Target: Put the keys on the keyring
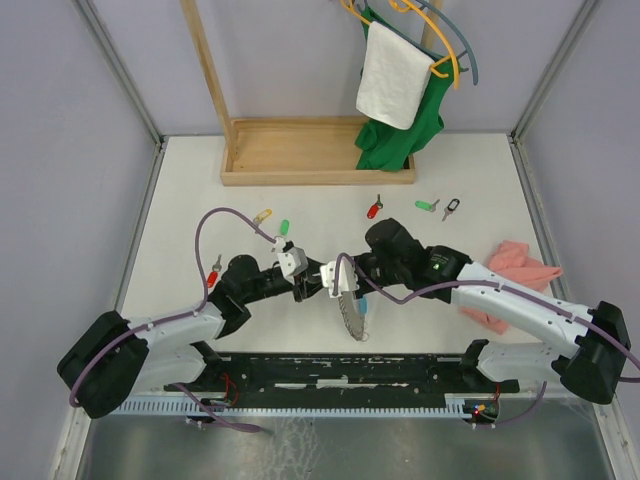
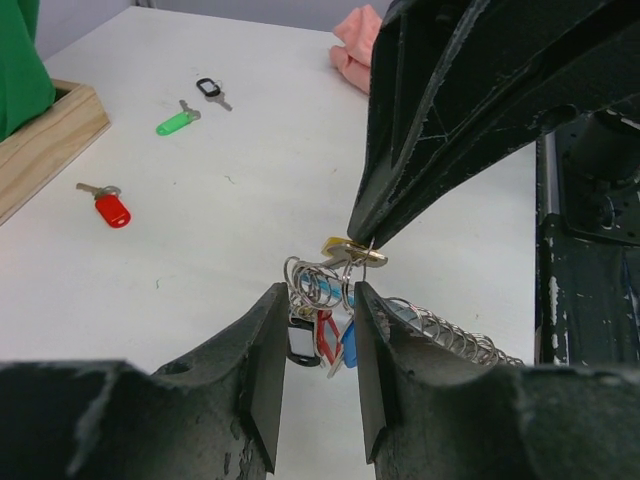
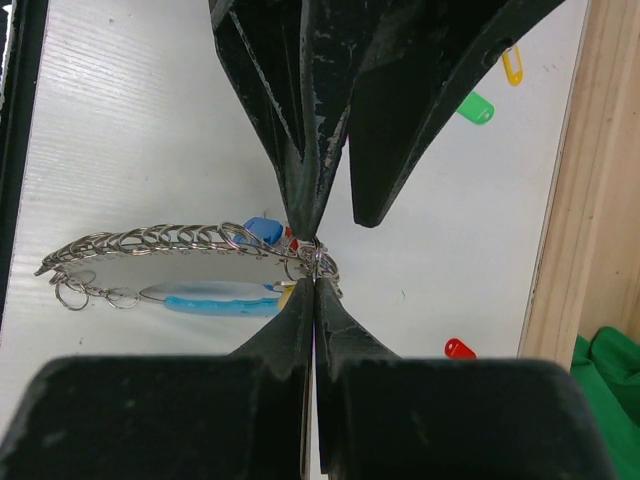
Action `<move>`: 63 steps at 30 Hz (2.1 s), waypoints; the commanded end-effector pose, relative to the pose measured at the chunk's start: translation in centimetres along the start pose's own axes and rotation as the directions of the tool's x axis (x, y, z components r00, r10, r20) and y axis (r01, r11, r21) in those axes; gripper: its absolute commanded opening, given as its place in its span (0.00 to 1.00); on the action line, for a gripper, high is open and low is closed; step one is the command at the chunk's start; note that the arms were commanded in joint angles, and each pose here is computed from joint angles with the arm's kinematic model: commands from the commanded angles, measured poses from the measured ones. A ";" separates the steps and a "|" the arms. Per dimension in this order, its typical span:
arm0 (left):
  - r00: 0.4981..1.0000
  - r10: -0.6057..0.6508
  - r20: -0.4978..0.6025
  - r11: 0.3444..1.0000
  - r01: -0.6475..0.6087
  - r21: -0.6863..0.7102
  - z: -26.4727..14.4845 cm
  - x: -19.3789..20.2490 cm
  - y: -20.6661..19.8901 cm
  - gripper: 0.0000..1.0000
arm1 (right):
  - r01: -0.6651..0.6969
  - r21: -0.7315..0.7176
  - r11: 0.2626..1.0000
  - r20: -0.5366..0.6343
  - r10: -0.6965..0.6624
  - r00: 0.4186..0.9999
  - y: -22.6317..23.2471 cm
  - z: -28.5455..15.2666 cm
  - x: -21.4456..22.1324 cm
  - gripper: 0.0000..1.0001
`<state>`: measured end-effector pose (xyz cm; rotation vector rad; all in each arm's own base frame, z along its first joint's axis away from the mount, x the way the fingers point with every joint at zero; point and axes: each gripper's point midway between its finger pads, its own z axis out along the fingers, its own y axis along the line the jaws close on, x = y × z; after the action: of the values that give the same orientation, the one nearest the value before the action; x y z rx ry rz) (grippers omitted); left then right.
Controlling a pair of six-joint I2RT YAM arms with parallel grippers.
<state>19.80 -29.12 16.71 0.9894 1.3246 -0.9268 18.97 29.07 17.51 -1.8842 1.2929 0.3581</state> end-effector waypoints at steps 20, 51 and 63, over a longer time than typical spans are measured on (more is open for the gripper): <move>0.999 0.047 -0.020 0.979 -0.042 0.199 2.2 -1.0 -1.7 0.28 | 0.075 0.003 0.997 0.063 -0.075 0.995 -1.8 -1.4 -3.2 0.01; 0.998 0.055 0.044 0.967 -0.064 0.246 1.6 -3.0 -3.3 0.03 | 0.018 -0.077 0.997 -0.072 -0.024 0.997 -0.8 1.0 -0.1 0.01; 0.996 0.063 0.070 0.969 -0.078 0.235 1.7 -3.6 -3.5 0.03 | -0.040 -0.106 0.994 -0.069 0.033 0.997 -0.5 2.7 -0.3 0.01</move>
<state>18.01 -30.63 14.50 1.1739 1.3979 -1.0433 18.39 28.88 14.40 -2.0778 1.3897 0.3712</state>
